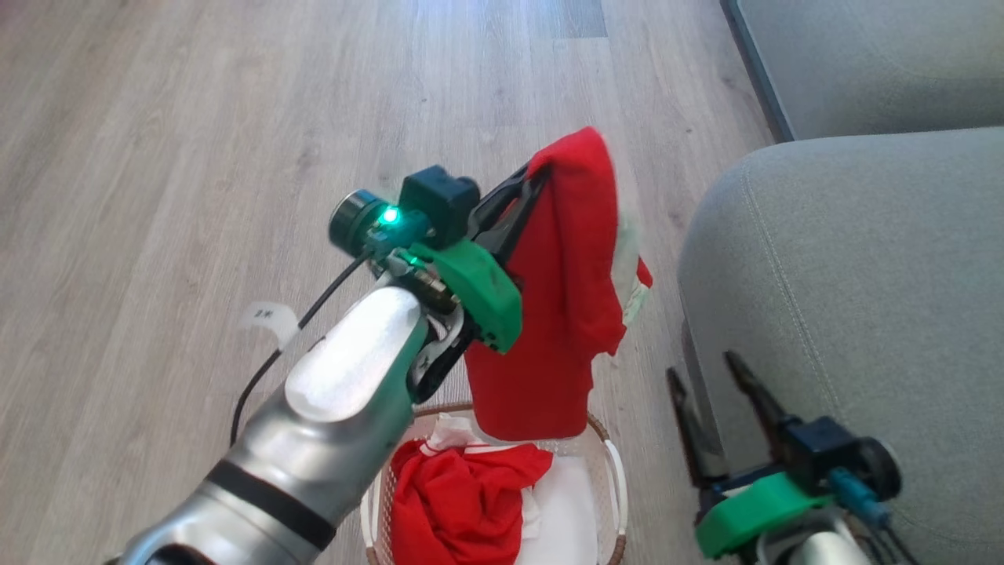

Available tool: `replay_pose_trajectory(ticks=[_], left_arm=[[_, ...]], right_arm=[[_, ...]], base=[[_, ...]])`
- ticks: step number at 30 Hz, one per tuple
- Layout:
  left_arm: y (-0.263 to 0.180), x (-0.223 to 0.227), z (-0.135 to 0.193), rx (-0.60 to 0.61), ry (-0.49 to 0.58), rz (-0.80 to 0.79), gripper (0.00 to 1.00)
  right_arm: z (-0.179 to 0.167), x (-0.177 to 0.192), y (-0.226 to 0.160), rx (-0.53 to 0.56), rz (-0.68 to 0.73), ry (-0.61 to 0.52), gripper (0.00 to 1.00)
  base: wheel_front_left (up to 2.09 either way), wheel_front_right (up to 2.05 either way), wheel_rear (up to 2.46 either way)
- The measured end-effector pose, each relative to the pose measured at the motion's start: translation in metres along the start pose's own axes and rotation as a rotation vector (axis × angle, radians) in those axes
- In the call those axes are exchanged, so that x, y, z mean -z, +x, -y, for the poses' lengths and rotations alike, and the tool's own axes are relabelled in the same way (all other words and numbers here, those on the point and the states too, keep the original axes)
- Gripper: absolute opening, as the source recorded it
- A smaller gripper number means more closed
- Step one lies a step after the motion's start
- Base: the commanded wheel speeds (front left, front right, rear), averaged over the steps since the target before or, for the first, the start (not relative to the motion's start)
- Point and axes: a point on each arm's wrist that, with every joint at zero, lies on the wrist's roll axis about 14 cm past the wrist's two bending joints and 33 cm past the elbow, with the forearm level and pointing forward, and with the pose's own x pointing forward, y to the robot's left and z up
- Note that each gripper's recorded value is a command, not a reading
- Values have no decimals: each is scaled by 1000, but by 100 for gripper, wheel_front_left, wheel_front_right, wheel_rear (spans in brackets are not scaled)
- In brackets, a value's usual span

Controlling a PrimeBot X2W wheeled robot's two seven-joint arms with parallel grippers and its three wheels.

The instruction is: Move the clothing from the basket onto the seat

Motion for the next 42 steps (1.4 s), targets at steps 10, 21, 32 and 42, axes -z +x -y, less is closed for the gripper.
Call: replay_pose_trajectory(ticks=[10, 21, 32, 42], left_arm=[[4, -16, 16, 33, 5, 26, 0], [-5, -18, 22, 36, -8, 18, 0], [-11, -25, 30, 51, -2, 29, 0], [-10, -22, 23, 24, -14, 27, 0]], right_arm=[[-36, 1, 22, -133, -12, -38, 100], [-59, 16, 37, -215, -72, -26, 100], [-75, 9, 58, -279, -71, -46, 100], [-80, 14, 62, -302, -86, -57, 0]], base=[[0, 0, 0], [0, 0, 0], [0, 0, 0], [0, 0, 0]])
